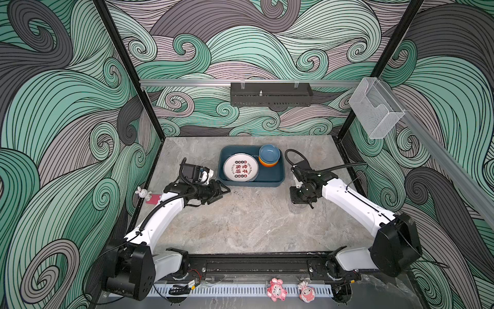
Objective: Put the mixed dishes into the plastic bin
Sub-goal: 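Lower the right gripper into the clear cup nearest the bin and pinch its rim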
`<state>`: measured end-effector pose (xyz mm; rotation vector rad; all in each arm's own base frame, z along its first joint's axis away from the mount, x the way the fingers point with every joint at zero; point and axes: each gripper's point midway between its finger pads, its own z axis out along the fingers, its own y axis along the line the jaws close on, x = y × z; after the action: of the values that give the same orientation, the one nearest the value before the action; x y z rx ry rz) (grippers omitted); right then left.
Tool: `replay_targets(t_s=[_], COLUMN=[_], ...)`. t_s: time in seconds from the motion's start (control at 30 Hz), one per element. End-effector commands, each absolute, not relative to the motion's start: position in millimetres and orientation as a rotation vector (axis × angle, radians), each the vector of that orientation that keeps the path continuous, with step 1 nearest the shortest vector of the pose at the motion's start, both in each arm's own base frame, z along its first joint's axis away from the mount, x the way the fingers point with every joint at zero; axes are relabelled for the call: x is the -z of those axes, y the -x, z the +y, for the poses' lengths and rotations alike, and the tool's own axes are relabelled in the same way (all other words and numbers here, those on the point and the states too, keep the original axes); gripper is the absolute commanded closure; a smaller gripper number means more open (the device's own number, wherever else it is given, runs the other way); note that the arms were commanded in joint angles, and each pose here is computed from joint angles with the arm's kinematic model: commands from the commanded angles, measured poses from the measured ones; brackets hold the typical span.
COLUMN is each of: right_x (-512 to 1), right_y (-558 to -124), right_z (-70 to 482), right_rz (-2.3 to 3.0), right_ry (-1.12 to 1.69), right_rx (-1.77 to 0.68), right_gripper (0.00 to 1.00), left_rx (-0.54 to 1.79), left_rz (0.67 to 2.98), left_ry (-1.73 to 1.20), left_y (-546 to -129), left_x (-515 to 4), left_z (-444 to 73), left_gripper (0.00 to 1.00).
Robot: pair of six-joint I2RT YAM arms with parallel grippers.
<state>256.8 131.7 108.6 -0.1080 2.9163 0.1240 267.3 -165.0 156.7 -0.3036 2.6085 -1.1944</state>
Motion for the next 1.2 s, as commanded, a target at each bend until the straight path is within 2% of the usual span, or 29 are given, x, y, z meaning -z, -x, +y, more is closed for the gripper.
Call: replay_targets(t_s=[0.0, 0.47, 0.7, 0.97, 1.17], right_x=[-97.5, -75.1, -72.1, -78.8, -98.9], right_y=[-255.8, -256.3, -256.1, -256.1, -261.3], right_z=[133.7, 143.2, 144.9, 142.9, 142.2], right_rz=[2.944, 2.99, 2.993, 2.985, 2.941], right_ry=[0.104, 0.145, 0.165, 0.226, 0.26], right_rx=[-0.097, -0.06, -0.045, -0.003, 0.004], right_gripper=[0.67, 0.7, 0.79, 0.95, 1.0], left_rx=[1.223, 1.225, 1.225, 1.228, 1.228], left_rz=[2.599, 2.604, 2.606, 2.608, 2.605], left_ry=[0.287, 0.305, 0.311, 0.32, 0.317], left_y=[-265.4, -262.3, -261.5, -260.7, -260.2], left_x=[-159.8, -154.6, -152.9, -150.8, -151.6], left_z=[-169.6, -168.8, -168.5, -168.5, -168.4], left_gripper=[0.41, 0.42, 0.42, 0.42, 0.42])
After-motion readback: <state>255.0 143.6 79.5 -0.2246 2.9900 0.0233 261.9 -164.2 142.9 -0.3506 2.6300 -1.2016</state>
